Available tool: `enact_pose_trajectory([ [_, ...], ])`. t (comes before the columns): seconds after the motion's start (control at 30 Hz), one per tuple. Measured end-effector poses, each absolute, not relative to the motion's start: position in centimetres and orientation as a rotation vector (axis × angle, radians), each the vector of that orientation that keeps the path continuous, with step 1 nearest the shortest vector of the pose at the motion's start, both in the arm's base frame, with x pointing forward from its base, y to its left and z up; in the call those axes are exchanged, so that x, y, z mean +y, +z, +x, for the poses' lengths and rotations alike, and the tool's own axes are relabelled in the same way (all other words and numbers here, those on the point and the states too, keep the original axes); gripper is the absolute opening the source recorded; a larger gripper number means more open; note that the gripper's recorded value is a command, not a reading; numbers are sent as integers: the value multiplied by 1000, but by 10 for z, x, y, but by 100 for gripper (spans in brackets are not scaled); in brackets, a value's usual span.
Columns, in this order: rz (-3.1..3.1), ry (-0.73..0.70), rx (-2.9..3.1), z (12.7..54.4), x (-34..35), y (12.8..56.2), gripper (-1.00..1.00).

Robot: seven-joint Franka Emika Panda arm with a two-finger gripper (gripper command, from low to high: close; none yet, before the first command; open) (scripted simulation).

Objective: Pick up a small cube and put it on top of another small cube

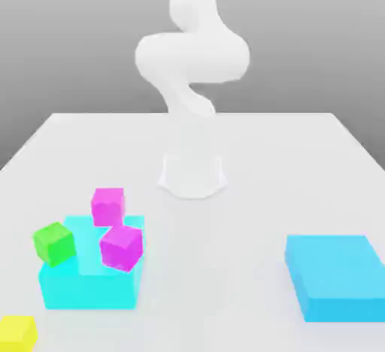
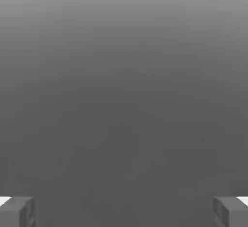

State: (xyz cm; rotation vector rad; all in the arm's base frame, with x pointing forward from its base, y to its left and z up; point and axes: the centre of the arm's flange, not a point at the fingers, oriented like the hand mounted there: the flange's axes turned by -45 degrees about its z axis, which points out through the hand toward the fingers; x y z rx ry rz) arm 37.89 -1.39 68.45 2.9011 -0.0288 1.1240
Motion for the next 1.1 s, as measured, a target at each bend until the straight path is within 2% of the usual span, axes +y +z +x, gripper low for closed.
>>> enact_pose_trajectory([
  [0.27,2924,801,-46,465,-75,581,0],
  [0.53,2973,499,-57,512,-150,457,0],
  [0.8,3050,219,-73,515,-224,317,0],
  [1.0,3126,29,-80,491,-265,208,0],
  [1.1,3139,4,-82,488,-271,161,0],
])
